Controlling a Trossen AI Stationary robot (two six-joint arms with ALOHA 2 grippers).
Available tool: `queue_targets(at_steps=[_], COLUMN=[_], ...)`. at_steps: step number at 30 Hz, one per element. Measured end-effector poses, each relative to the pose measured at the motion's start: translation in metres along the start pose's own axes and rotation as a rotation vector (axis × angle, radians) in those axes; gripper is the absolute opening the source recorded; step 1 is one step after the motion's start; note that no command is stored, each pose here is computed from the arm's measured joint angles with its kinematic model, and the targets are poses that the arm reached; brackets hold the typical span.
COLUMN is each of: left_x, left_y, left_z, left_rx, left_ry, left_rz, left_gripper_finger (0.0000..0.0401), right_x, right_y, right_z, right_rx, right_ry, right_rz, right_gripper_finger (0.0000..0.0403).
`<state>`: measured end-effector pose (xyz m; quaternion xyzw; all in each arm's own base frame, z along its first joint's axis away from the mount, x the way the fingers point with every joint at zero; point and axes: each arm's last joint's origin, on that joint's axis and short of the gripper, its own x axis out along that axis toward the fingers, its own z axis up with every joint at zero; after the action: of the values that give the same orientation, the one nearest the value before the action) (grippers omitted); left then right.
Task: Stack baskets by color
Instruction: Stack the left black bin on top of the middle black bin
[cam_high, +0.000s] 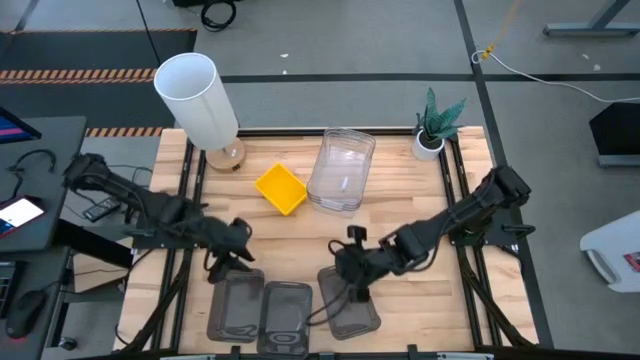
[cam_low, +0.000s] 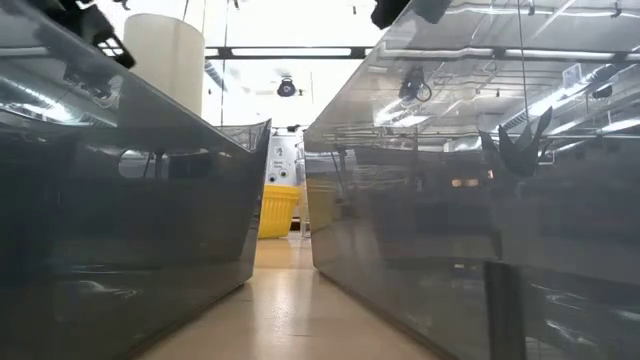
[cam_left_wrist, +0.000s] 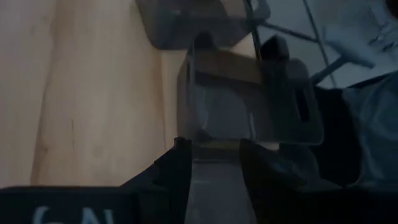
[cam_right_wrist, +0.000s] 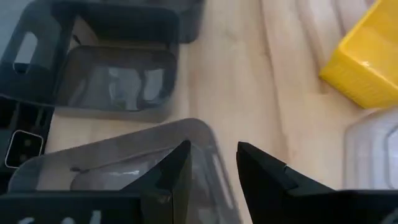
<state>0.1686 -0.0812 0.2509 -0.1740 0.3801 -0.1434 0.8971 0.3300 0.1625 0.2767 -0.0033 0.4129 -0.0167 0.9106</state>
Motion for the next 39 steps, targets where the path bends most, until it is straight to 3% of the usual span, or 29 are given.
queue_targets(at_steps=[8,14,21,26,33,39], left_x=[0.016,0.026,0.026,0.037,0.053,0.06], left_y=[-0.015,-0.019,-0.023,-0.024,-0.02,-0.015], left_z=[-0.019,-0.025,-0.016,-0.015,-0.018,-0.015], left_rx=[-0.034,-0.072,0.018,0.068,0.056,0.017], left_ry=[0.072,0.144,0.335,0.41,0.493,0.494], left_rz=[0.112,0.157,0.376,0.414,0.412,0.405], left_gripper_finger=[0.0188,0.0213,0.0215,0.0215,0.0212,0.0192], right_x=[0.002,-0.002,-0.005,-0.016,-0.038,-0.069], right_y=[0.027,0.036,0.047,0.029,-0.016,-0.05], right_z=[-0.004,-0.008,-0.027,-0.037,-0.038,-0.035], right_rx=[0.025,-0.038,-0.155,-0.12,-0.11,-0.144], right_ry=[-0.067,-0.084,-0.116,-0.163,-0.371,-0.549], right_rz=[0.018,0.0,-0.127,-0.1,0.045,0.033], right_gripper_finger=[0.0132,0.0132,0.0132,0.0123,0.0096,0.0085])
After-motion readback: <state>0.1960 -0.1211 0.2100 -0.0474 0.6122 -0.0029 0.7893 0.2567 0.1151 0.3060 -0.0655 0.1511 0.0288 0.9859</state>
